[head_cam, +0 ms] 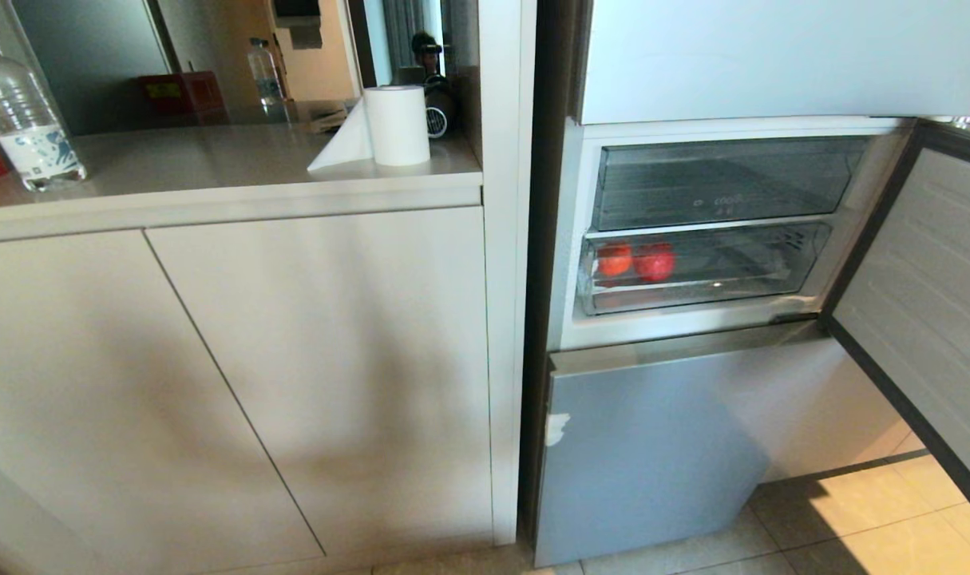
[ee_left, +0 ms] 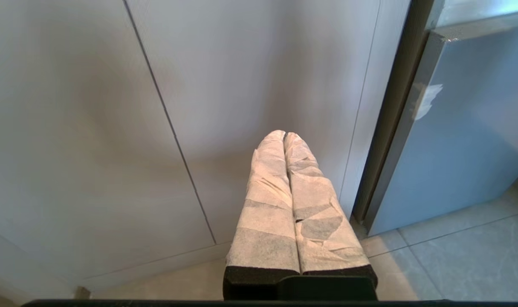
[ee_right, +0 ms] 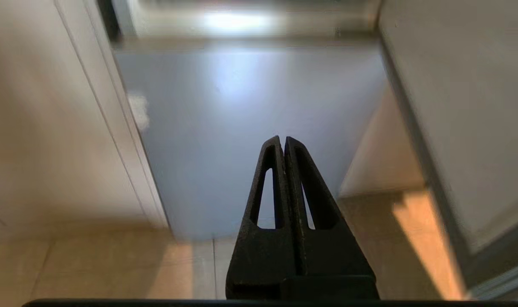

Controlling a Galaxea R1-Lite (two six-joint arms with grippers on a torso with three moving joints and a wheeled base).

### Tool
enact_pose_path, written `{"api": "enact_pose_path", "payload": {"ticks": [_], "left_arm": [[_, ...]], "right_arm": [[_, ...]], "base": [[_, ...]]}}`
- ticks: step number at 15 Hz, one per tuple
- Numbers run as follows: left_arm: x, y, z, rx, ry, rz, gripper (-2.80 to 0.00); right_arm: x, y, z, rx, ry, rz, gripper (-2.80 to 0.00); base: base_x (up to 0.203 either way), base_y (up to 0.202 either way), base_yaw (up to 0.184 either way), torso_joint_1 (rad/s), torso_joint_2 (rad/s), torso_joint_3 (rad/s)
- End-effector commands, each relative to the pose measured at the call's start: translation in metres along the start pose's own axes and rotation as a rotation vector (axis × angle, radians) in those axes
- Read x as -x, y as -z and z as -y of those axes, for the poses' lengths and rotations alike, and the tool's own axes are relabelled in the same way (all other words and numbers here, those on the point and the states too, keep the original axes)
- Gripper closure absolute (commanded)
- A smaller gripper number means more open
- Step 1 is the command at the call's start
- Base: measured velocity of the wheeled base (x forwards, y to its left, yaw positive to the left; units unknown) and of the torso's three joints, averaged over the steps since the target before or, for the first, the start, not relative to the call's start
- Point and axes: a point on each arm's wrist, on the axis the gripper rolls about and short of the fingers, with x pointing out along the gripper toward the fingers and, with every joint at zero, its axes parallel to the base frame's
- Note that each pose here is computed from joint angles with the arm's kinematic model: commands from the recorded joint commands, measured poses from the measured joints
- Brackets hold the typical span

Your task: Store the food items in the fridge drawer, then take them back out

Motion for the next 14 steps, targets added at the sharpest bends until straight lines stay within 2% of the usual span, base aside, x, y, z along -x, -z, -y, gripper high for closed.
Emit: {"api": "enact_pose_path", "payload": {"ticks": [1,5,8,10,11,14], "left_arm": [[0.0,0.0,0.0,0.016,-0.005,0.001,0.0],[0.0,0.0,0.0,0.031,-0.009,0.002,0.0],[0.0,0.0,0.0,0.031,-0.008,0.002,0.0],[0.0,0.0,0.0,0.031,-0.009,0.002,0.0],[0.0,0.0,0.0,0.031,-0.009,0.002,0.0],[0.0,0.0,0.0,0.031,-0.009,0.002,0.0]], "right_arm": [[-0.005,-0.02,0.001,0.002,-0.009,-0.027,0.0],[-0.045,-0.055,0.002,-0.057,-0.029,-0.228,0.0],[-0.099,-0.075,0.004,-0.119,0.015,-0.329,0.0],[-0.151,-0.077,0.007,-0.133,0.099,-0.379,0.0],[-0.177,-0.075,0.009,-0.133,0.159,-0.373,0.0],[-0.243,-0.062,0.02,-0.127,0.368,-0.285,0.0]], "base": [[0.0,0.0,0.0,0.0,0.0,0.0],[0.0,0.0,0.0,0.0,0.0,0.0],[0.0,0.0,0.0,0.0,0.0,0.0],[0.0,0.0,0.0,0.0,0.0,0.0],[0.0,0.0,0.0,0.0,0.0,0.0],[0.0,0.0,0.0,0.0,0.0,0.0]]}}
